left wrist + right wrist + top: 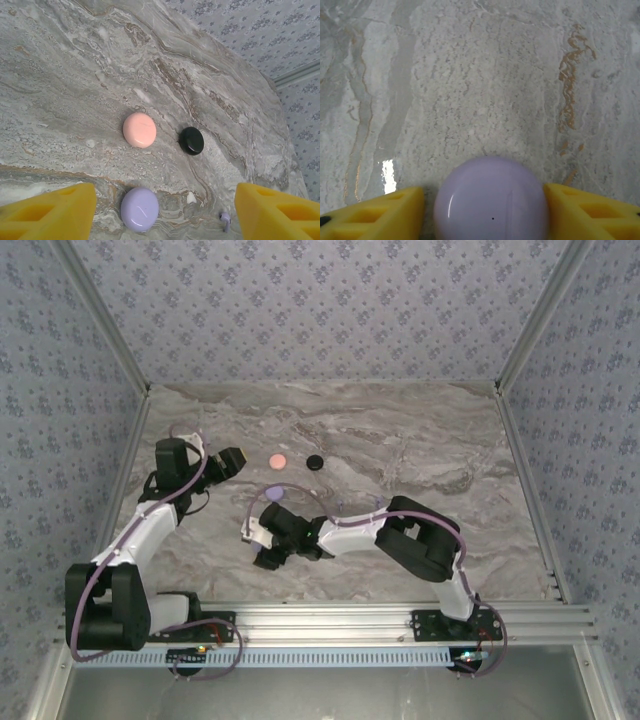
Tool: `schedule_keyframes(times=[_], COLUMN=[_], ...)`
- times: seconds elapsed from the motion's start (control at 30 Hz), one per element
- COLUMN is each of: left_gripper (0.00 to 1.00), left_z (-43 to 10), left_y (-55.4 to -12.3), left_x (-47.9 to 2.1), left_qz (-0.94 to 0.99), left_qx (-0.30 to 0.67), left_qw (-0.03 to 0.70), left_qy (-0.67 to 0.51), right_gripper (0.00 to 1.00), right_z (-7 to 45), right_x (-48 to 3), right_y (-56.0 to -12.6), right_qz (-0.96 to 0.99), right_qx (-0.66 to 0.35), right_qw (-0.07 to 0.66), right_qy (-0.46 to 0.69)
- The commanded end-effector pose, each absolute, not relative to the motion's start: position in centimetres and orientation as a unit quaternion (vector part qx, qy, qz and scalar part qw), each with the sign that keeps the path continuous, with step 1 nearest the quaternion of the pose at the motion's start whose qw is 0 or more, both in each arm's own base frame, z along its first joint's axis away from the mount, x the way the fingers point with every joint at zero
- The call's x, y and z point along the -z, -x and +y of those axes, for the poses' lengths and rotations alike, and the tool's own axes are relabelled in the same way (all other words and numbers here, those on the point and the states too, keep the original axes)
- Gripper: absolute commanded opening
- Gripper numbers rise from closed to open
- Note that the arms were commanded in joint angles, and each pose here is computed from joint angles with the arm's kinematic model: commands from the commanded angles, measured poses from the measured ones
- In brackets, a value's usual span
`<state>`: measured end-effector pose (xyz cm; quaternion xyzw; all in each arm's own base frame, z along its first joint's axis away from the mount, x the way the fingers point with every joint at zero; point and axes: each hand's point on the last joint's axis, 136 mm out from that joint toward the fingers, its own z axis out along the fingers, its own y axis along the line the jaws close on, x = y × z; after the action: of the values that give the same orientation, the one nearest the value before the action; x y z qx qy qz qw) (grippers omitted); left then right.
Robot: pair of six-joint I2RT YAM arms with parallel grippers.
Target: Insert wireless bluetooth earbuds into charging case
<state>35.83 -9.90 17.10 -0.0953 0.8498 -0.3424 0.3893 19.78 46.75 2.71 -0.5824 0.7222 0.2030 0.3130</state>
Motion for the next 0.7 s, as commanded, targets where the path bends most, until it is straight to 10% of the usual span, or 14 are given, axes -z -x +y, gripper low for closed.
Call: schedule_keyframes(times=[0.0, 0.67], left_gripper=[0.73, 0.72], left_z=[-9.8, -15.6], left_y=[-35.5, -30.9], left_x=[-17.8, -27.3], left_qz=[0.846, 0.769], left_qx=[0.344, 0.518], left_qw=[0.398, 0.371], left_qy=[0.089, -0.056], right_gripper=[0.58, 0.46], right_z=[45.7, 37.3], right_x=[-1.5, -19.6], right_y=[-20.7, -26.2], right_qz=[0.738, 0.669], right_qx=[-0.173, -0.087], right_qw=[0.302, 0.511], right_qy=[0.579, 0.533])
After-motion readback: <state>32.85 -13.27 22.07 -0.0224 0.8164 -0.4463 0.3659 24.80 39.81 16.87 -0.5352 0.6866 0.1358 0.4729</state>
